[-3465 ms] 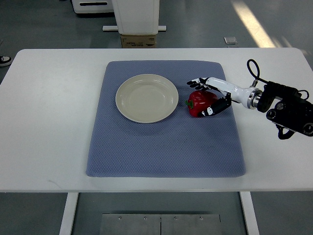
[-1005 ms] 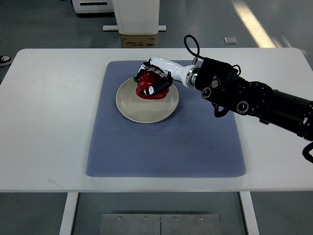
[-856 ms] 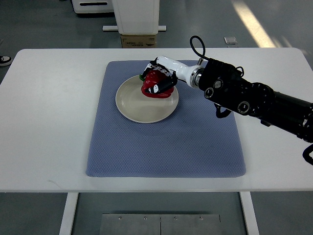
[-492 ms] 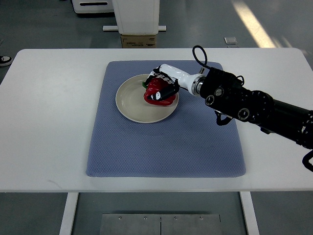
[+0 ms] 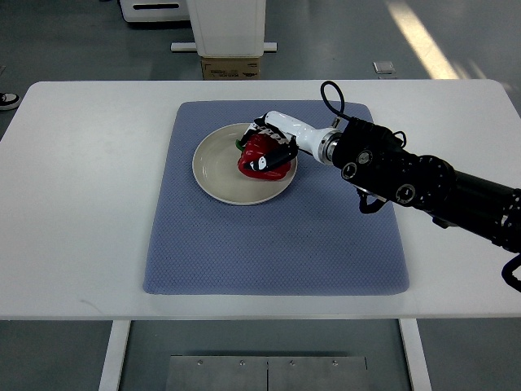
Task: Place red pepper on plate with right hand
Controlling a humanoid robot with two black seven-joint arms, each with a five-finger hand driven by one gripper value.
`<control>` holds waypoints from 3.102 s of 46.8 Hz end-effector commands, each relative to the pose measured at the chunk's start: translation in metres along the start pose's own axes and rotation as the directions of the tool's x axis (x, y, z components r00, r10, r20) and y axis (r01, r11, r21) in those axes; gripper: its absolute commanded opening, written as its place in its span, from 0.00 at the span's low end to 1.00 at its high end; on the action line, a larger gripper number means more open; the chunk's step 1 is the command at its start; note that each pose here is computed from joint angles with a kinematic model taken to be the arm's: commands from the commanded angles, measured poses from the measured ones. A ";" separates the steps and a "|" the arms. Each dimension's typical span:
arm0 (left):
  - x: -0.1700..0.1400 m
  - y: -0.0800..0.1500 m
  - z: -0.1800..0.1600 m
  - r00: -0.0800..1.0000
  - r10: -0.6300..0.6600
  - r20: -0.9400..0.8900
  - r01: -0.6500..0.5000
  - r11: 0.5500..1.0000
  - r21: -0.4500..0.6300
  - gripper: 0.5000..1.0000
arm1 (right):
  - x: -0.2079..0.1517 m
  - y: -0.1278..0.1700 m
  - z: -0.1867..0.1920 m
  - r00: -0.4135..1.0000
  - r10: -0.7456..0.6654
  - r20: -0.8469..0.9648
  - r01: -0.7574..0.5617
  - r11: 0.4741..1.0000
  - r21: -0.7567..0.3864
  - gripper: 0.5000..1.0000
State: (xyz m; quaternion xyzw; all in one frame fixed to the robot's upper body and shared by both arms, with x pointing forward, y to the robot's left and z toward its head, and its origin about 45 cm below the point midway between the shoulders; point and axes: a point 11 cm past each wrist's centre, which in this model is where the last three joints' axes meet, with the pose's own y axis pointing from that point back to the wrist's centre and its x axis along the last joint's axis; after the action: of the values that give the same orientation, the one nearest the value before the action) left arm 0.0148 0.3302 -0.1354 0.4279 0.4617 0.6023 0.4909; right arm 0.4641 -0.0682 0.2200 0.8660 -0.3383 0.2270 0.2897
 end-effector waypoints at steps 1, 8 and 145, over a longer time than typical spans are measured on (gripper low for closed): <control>0.000 0.000 0.000 1.000 0.000 0.000 0.000 1.000 0.000 1.00 | 0.000 0.000 0.000 1.000 0.007 0.020 -0.007 1.000 0.003 0.79; 0.000 0.000 0.000 1.000 0.000 0.000 0.000 1.000 0.000 1.00 | 0.000 0.000 0.000 1.000 0.010 0.029 -0.010 1.000 0.006 0.99; 0.000 0.000 0.000 1.000 0.000 0.000 0.000 1.000 0.000 1.00 | 0.087 0.096 0.145 0.201 0.441 0.875 -0.553 0.788 -0.271 1.00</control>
State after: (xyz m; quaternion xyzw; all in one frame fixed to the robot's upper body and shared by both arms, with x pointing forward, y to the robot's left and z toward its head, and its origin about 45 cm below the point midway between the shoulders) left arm 0.0146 0.3302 -0.1354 0.4281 0.4617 0.6023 0.4908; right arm 0.4818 -0.2634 0.1993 0.7004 -0.6871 -0.1799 -0.0705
